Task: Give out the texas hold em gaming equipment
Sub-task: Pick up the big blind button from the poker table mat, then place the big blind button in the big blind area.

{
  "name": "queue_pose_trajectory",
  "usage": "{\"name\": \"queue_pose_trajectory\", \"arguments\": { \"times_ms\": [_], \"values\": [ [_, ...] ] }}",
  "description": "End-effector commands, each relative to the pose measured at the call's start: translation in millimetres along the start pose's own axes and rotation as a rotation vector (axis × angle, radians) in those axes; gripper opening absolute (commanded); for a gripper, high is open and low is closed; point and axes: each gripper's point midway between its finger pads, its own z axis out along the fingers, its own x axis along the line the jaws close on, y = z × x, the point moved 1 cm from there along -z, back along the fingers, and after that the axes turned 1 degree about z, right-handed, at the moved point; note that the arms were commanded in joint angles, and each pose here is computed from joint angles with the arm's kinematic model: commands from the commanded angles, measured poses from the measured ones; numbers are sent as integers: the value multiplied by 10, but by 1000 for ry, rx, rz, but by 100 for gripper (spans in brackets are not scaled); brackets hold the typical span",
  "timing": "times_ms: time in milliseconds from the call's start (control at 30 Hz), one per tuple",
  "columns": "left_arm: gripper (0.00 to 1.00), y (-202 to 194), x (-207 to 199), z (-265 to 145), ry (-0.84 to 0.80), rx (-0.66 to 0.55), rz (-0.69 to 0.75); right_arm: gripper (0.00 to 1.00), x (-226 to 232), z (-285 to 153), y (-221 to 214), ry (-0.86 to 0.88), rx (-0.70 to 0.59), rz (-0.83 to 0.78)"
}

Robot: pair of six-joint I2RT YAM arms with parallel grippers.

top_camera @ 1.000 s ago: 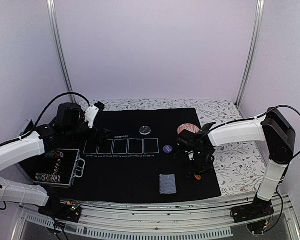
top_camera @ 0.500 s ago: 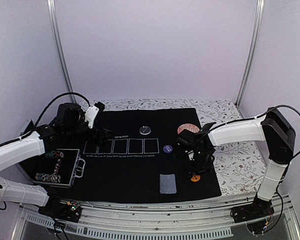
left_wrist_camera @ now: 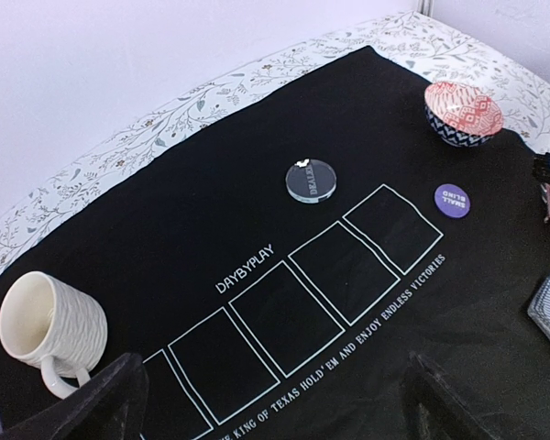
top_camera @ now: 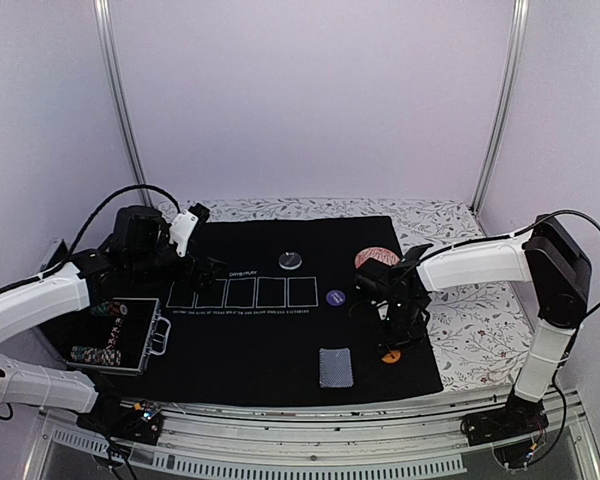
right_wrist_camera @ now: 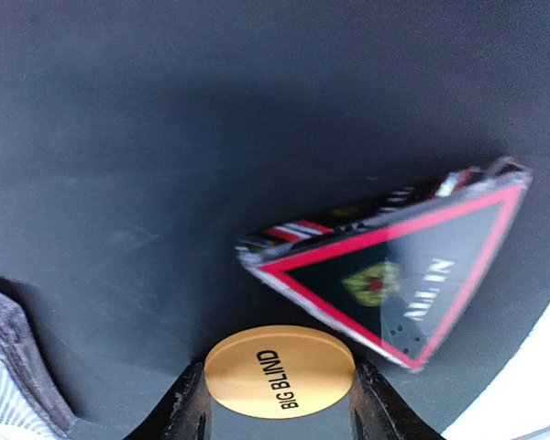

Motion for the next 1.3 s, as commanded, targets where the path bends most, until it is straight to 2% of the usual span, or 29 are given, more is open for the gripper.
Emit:
{"name": "queue_pose_trajectory", "arguments": {
  "times_ms": [0,133,267,333,500,633,767,900,1067,1167,1267],
  "values": [
    [98,30,45,-34,14,-23,3,41,-95,-203,71,-27,-47,28],
    [98,32,49,-36,16,-24,2,40,-98,-342,86,-32,-61,31],
    [98,52,78,-52,33,-29,-2,39,220,-651,288,24,-145,-13],
    [98,77,110,-73,51,-38,-8,39,537,-819,417,81,-204,-60],
    [98,105,295,-141,154,-48,-37,35,1722,-1109,696,315,-344,-273],
    [98,131,514,-236,251,-67,-82,34,2427,-1068,815,416,-375,-382],
    [98,171,667,-327,295,-102,-126,33,2834,-699,864,441,-340,-423],
    [98,164,678,-339,294,-107,-130,32,3027,-412,781,447,-292,-453],
    [98,164,665,-325,285,-105,-128,32,3063,-273,687,431,-266,-467],
    [98,165,664,-324,282,-106,-126,39,3046,-231,669,417,-258,-470],
    [98,168,656,-324,277,-108,-124,64,3030,-253,674,411,-263,-472]
  ]
}}
